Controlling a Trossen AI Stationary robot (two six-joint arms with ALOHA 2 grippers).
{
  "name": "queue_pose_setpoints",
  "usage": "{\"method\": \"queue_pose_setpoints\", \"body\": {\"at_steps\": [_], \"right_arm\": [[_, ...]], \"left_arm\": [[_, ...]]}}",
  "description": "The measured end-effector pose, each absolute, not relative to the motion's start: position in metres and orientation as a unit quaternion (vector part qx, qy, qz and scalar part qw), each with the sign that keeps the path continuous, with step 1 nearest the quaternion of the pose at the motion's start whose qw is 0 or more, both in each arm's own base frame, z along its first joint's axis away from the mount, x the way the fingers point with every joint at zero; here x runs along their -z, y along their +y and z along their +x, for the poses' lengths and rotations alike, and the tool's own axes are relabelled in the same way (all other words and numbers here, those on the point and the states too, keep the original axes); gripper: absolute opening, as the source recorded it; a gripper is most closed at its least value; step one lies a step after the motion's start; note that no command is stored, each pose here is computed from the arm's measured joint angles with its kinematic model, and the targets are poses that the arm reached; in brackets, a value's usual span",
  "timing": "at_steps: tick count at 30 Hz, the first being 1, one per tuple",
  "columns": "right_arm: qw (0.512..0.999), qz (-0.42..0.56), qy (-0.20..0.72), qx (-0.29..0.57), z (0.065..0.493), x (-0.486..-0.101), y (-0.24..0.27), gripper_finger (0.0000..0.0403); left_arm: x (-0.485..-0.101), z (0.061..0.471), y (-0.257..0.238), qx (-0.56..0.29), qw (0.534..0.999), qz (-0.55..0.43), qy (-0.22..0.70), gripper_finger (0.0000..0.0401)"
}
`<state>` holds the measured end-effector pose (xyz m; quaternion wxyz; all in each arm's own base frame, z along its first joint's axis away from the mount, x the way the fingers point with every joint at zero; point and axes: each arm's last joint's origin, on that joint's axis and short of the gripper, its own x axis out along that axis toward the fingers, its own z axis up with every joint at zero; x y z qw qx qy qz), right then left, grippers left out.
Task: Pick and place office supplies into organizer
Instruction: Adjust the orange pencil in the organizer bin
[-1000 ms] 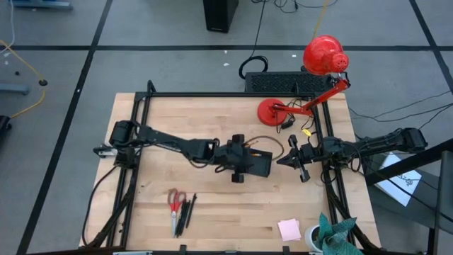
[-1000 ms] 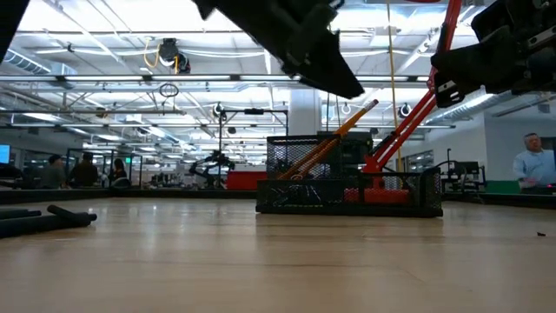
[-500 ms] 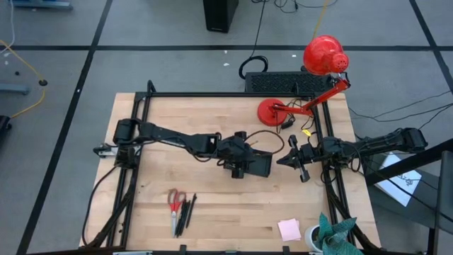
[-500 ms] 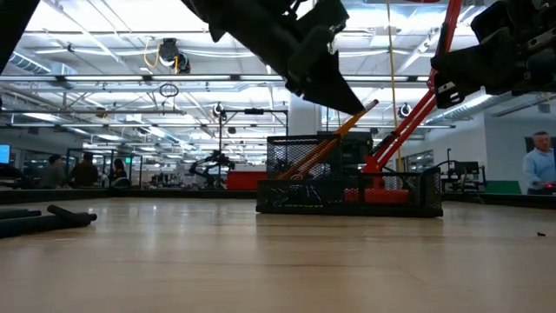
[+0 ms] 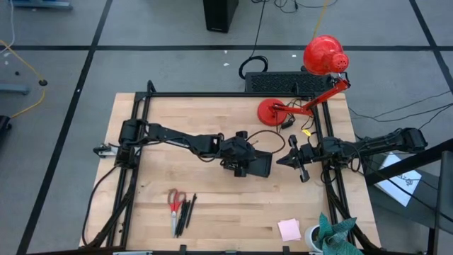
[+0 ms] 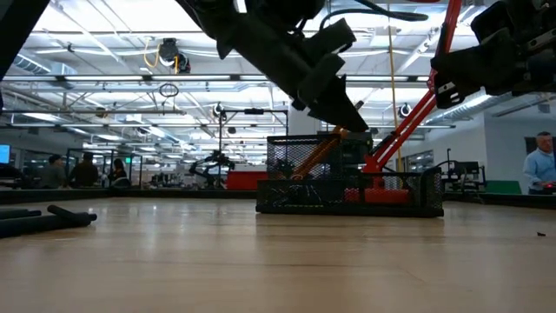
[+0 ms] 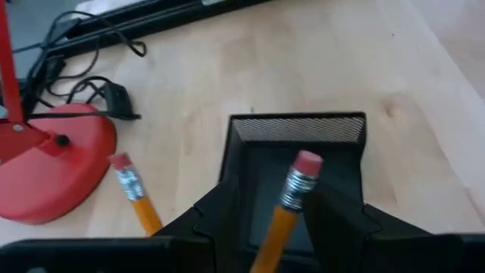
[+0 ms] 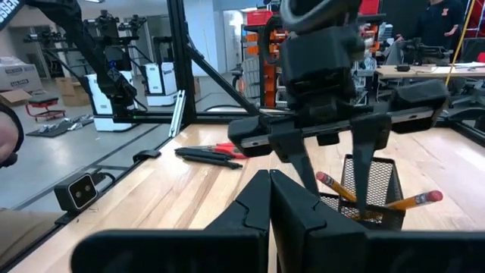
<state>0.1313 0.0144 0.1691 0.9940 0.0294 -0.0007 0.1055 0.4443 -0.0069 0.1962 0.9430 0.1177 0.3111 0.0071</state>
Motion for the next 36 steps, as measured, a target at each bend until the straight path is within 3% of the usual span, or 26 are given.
{"method": "queue_pose_setpoints", "body": {"at_steps": [8, 16, 24, 36], "right_arm": [[0.994, 0.029, 0.001, -0.106, 0.131, -0.169, 0.014, 0.0000], [0.994, 0.029, 0.001, -0.106, 0.131, -0.169, 0.014, 0.0000], [0.994, 0.029, 0.001, -0.106, 0.131, -0.169, 0.014, 0.0000], [0.994, 0.033, 0.001, -0.106, 0.131, -0.169, 0.014, 0.0000]], "left_arm": [[-0.196, 0.444, -0.002, -0.008, 0.941, 0.128, 0.313, 0.0131], [-0.196, 0.444, -0.003, 0.009, 0.941, 0.136, 0.311, 0.0014], [-0.198, 0.445, -0.003, 0.008, 0.943, 0.138, 0.301, 0.0011], [-0.207, 0.451, -0.001, -0.009, 0.967, 0.062, 0.246, 0.0010]]}}
